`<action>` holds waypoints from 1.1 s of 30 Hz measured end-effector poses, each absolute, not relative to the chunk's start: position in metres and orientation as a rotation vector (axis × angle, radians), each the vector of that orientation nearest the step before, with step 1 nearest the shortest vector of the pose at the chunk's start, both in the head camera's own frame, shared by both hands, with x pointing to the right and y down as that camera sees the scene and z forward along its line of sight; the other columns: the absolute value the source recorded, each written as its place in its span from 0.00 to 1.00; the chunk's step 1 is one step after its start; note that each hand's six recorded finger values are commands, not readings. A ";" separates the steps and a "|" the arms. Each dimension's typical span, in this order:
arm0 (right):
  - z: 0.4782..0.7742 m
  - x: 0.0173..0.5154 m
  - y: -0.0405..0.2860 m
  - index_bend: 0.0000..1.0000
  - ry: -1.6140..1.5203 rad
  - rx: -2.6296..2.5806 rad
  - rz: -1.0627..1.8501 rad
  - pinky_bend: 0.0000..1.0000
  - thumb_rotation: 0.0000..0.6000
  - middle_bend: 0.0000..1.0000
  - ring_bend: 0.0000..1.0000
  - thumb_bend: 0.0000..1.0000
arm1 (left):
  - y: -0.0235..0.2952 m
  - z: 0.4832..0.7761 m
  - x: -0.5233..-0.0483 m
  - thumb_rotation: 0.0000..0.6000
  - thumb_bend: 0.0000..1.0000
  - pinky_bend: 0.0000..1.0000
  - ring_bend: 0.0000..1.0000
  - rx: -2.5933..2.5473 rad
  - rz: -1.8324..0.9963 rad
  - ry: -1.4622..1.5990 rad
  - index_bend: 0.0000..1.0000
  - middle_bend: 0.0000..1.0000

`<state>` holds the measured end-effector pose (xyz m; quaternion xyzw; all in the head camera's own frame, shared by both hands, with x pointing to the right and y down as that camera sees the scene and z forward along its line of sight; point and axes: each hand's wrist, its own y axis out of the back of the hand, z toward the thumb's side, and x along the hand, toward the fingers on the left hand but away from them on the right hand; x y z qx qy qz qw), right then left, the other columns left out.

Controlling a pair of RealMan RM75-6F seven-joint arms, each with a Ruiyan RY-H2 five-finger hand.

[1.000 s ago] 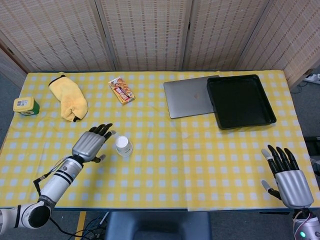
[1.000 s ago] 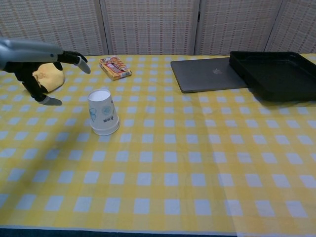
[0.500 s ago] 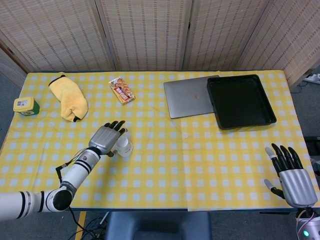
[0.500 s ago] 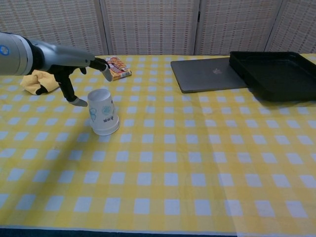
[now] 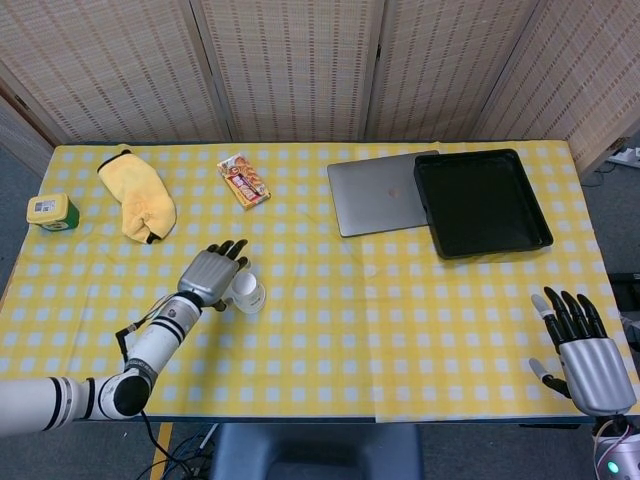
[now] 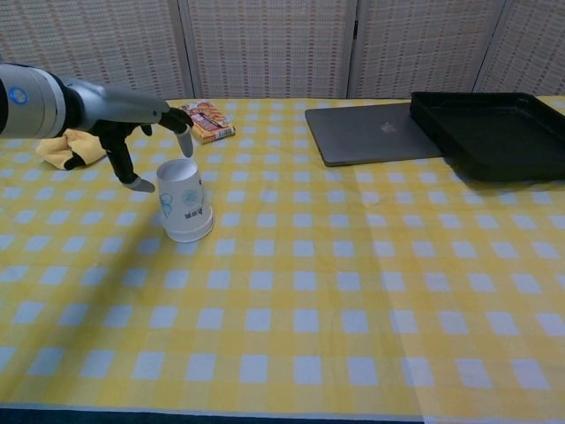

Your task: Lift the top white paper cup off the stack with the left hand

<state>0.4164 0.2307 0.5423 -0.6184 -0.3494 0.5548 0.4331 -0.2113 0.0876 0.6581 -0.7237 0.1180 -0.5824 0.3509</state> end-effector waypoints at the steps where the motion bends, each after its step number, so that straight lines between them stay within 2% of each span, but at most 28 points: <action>1: 0.542 0.417 0.231 0.03 -0.871 -1.541 1.382 0.00 1.00 0.00 0.00 0.22 | 0.088 0.659 -0.211 1.00 0.32 0.18 0.00 -1.876 -1.507 0.304 0.27 0.00; 10: 0.541 0.417 0.231 0.03 -0.875 -1.540 1.378 0.00 1.00 0.00 0.00 0.22 | 0.089 0.661 -0.204 1.00 0.32 0.18 0.00 -1.889 -1.492 0.306 0.27 0.00; 21: 0.541 0.416 0.232 0.03 -0.870 -1.542 1.375 0.00 1.00 0.00 0.00 0.22 | 0.088 0.661 -0.203 1.00 0.32 0.18 0.00 -1.885 -1.483 0.323 0.34 0.00; 33: 0.541 0.417 0.233 0.03 -0.868 -1.540 1.377 0.00 1.00 0.00 0.00 0.22 | 0.089 0.659 -0.198 1.00 0.32 0.18 0.00 -1.889 -1.464 0.337 0.37 0.00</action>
